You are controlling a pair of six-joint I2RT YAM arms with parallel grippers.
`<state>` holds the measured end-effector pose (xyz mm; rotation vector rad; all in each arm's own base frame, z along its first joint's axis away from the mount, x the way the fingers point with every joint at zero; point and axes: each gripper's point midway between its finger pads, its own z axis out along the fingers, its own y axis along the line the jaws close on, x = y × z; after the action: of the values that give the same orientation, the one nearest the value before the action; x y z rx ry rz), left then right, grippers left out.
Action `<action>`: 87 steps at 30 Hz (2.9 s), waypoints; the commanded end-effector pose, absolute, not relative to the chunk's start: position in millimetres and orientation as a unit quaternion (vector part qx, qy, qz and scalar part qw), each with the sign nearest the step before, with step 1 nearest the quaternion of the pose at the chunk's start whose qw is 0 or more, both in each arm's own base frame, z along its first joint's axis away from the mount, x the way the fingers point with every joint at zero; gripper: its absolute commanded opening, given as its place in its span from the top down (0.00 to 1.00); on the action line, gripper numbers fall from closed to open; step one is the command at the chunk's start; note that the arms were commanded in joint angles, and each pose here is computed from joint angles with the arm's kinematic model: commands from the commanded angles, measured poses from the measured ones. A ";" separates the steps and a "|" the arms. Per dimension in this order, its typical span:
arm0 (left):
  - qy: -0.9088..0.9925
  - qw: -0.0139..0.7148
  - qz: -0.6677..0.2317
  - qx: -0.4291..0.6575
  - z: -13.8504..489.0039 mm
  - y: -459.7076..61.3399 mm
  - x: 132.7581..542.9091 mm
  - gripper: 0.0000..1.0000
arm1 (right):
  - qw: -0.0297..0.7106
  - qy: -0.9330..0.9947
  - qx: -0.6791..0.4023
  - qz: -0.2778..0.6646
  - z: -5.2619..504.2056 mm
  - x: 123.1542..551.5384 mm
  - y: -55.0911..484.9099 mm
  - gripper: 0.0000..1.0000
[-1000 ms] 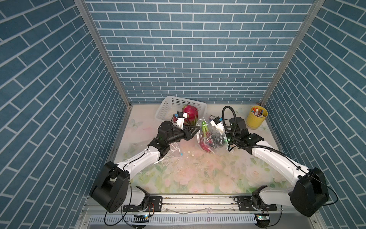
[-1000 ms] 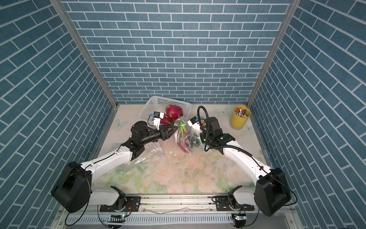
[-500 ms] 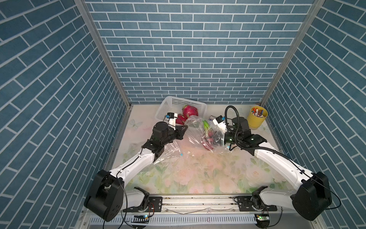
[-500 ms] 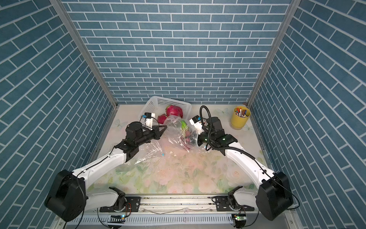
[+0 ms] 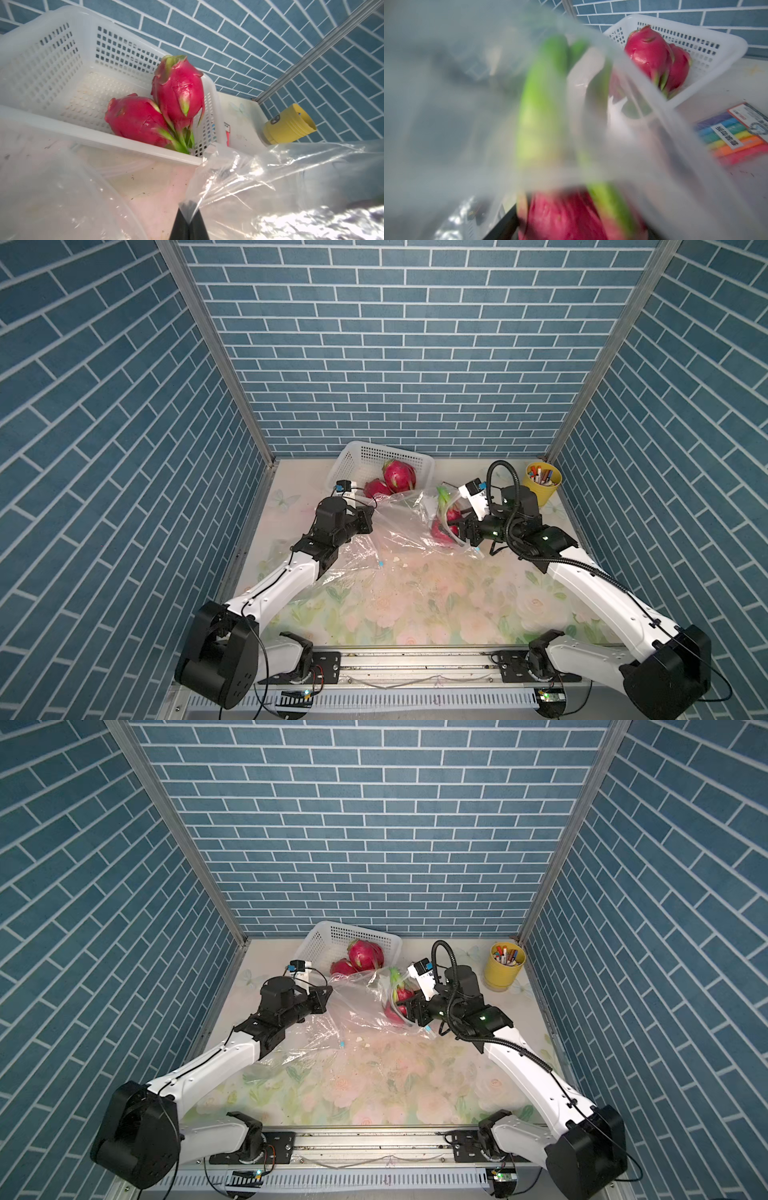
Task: Open the zip-top bag and take out the dragon fruit
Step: Pick up the dragon fruit from the zipper food storage bag, then place the dragon fruit in the basket.
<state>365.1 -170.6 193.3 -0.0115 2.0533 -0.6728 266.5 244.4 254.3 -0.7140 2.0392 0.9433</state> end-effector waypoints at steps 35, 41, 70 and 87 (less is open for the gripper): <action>0.865 0.437 -0.245 0.018 168.6 -169.4 365.8 1.00 | 0.558 0.771 -0.137 0.276 360.4 300.3 157.7 0.26; 0.860 0.444 -0.250 0.010 174.0 -167.3 361.9 1.00 | 0.604 0.729 -0.066 0.316 372.9 314.2 153.1 0.26; 0.870 0.422 -0.256 0.027 157.5 -180.0 357.5 1.00 | 0.642 0.688 0.005 0.339 404.5 366.4 157.4 0.28; 0.864 0.420 -0.278 -0.010 147.2 -162.5 316.7 0.99 | 0.503 0.790 -0.089 0.338 277.7 430.4 315.4 0.27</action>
<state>322.8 -163.7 153.3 -0.0094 2.1506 -0.6888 419.4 306.8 275.6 -0.2297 1.9318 0.8123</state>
